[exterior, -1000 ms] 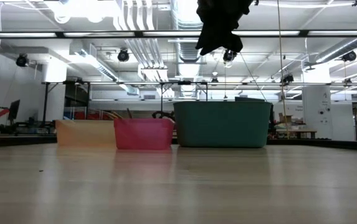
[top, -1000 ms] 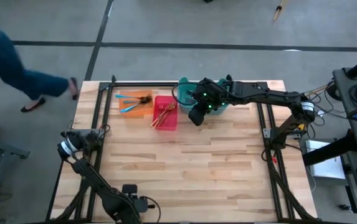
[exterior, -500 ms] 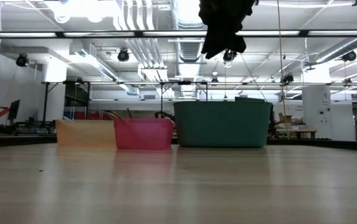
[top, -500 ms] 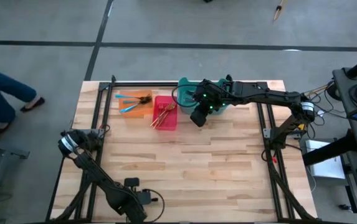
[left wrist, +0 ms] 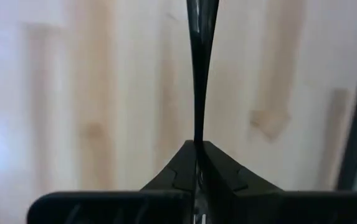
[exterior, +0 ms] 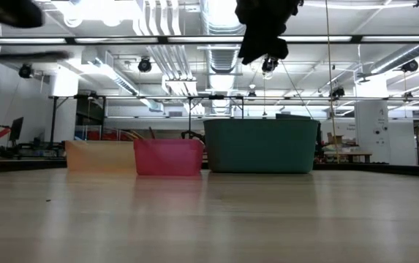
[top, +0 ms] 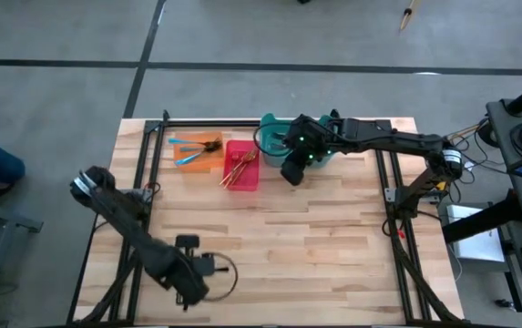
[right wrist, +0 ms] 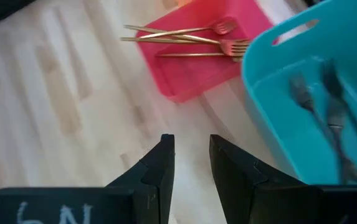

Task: Sort silverware by color (type)
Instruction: Put the black fork into the green bin

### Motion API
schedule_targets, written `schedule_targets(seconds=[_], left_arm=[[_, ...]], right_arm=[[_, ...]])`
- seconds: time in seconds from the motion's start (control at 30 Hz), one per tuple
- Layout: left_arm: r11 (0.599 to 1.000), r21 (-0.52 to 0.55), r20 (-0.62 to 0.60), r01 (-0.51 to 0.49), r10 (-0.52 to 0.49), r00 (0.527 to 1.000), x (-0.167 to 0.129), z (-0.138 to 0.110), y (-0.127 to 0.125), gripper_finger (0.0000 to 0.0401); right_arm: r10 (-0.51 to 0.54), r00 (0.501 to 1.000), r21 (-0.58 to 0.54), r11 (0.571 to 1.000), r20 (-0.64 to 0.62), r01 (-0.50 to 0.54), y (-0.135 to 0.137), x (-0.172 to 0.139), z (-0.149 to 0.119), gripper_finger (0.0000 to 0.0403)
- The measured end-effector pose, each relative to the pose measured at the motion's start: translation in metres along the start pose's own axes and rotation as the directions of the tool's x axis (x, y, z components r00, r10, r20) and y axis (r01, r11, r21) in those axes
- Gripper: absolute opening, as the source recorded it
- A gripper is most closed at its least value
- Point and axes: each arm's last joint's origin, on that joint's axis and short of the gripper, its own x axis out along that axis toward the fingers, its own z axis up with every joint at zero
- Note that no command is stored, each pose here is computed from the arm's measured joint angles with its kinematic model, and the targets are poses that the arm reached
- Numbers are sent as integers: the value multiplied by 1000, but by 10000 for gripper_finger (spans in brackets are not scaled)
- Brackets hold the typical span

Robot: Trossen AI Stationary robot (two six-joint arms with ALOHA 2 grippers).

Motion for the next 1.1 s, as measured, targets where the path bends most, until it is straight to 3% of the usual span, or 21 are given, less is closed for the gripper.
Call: schedule_targets(seconds=[0.2,0.53,0.6,0.67,0.77,0.87,0.97,1.03,1.1], left_arm=[[995,-66,130,-78,86,988,-41,15,54,0],[943,-322,277,-87,181,944,-82,38,151,0],[959,-271,297,-80,162,941,-87,41,164,0],[988,-149,305,-33,77,949,-92,46,173,0],[997,66,319,-24,2,948,-103,60,177,0],[959,250,304,-136,56,951,-112,76,176,0],[889,366,255,-274,187,949,-114,92,177,0],[863,383,232,-328,254,939,-114,103,182,0],[861,381,216,-337,271,938,-114,110,188,0]], right_arm=[[112,994,25,993,-1,-112,-13,-10,4,91],[75,996,14,997,52,-76,-37,-24,10,91],[71,996,14,997,62,-72,-41,-25,11,91],[96,993,19,995,73,-98,-43,-25,13,91],[283,958,63,957,38,-285,-50,-22,15,91],[521,854,141,846,-13,-514,-53,-15,17,91],[666,745,180,737,-28,-652,-51,-6,21,99],[700,713,197,704,-32,-682,-49,2,23,111],[704,709,203,700,-35,-685,-46,9,25,125]])
